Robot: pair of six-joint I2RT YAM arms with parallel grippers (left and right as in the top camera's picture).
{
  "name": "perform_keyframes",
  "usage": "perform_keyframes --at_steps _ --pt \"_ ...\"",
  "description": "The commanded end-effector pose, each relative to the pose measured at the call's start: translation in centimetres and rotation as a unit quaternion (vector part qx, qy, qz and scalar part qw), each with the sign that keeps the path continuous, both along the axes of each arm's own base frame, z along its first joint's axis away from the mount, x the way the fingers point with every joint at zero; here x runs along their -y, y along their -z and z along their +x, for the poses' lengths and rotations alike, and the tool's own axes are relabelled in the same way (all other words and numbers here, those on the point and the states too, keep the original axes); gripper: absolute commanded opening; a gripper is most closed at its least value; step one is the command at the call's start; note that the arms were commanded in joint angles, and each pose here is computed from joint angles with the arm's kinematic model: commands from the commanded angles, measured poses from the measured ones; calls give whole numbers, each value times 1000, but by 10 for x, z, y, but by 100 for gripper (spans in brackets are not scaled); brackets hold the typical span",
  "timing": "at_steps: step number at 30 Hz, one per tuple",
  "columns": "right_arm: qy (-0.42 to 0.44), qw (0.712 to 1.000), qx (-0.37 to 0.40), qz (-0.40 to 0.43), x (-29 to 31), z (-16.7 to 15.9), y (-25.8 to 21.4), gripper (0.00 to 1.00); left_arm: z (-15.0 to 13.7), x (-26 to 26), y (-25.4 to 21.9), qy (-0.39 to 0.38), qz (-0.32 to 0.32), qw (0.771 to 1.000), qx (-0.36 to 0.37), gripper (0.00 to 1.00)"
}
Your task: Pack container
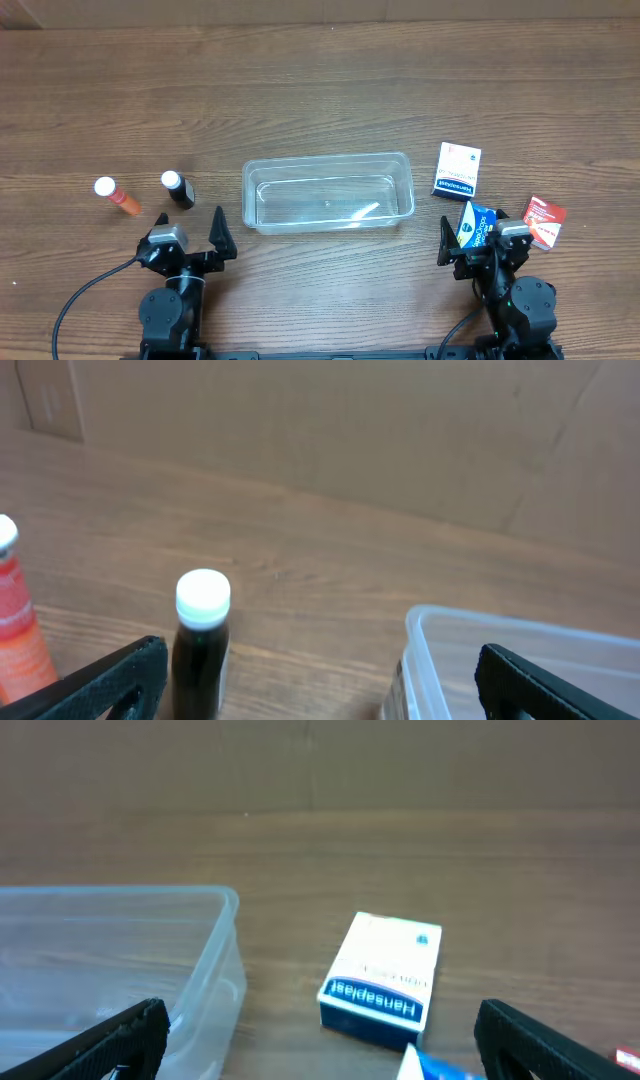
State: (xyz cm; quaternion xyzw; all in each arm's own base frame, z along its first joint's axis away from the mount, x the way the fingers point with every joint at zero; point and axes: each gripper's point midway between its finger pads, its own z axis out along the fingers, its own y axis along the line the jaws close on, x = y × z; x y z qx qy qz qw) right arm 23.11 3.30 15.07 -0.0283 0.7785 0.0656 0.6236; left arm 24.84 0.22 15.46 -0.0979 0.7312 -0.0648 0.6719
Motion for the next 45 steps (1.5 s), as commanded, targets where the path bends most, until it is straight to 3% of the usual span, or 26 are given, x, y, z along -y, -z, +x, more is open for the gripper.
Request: perform_keyframes --at_steps 1,10,18,24,29,35,41,45 --pt "2 1000 20 -1 1 1 -9 100 -1 -7 -2 -21 -4 1000 6 100" --pt "-6 998 7 57 -5 0 -7 100 -3 -6 -3 -18 -18 1000 -8 100" --pt "11 997 -28 72 -3 5 -33 100 -20 -13 -82 -37 -10 999 -32 100" --pt "21 990 -120 69 -7 31 -58 100 -1 -10 -118 -31 -3 992 -122 100" --pt "33 964 -260 43 -10 56 -67 100 25 -3 -127 -17 3 965 -263 100" --pt "29 925 -378 8 -13 72 -74 100 28 11 -109 17 -4 904 -427 100" --pt "38 924 -380 12 -8 76 -73 100 40 -20 -105 -41 -9 898 -439 100" --pt "48 923 -382 17 -2 76 -72 100 48 -65 -85 -91 -34 879 -466 100"
